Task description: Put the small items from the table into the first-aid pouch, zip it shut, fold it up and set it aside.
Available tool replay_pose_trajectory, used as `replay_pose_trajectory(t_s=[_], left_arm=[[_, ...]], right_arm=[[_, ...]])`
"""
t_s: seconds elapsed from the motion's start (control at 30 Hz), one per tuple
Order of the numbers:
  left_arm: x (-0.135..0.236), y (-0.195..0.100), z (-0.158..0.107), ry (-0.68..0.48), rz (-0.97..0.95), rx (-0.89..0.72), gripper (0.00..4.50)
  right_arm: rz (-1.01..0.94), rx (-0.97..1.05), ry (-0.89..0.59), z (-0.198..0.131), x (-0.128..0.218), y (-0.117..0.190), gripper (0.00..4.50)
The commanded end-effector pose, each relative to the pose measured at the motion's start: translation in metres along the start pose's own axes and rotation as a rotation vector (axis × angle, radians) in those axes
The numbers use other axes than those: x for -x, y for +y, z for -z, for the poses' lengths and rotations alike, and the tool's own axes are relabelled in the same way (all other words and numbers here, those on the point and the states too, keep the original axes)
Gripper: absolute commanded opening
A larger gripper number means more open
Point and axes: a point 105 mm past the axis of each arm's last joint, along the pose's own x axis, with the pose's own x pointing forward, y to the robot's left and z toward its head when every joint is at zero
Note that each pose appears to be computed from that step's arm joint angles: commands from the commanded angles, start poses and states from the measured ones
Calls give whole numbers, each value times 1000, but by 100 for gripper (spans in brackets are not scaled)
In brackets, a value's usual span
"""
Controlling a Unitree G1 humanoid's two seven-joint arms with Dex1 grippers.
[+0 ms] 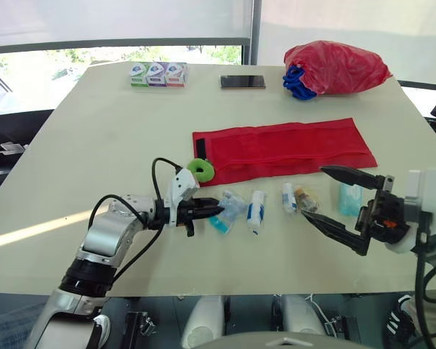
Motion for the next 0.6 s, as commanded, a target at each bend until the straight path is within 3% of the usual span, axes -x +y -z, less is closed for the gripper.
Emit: replay_pose_trajectory(t_s=[0.03, 0.33, 0.6], left_arm=[[4, 3, 9, 16, -20, 20, 4], [31, 12, -52, -301, -118, 63, 4], [12, 1, -113, -508, -151, 37, 4]], right_arm=[[-11, 34, -21, -6, -1, 2, 450], [40, -93, -55, 4, -12, 4, 450], [217, -350, -34, 21, -52, -15, 450]])
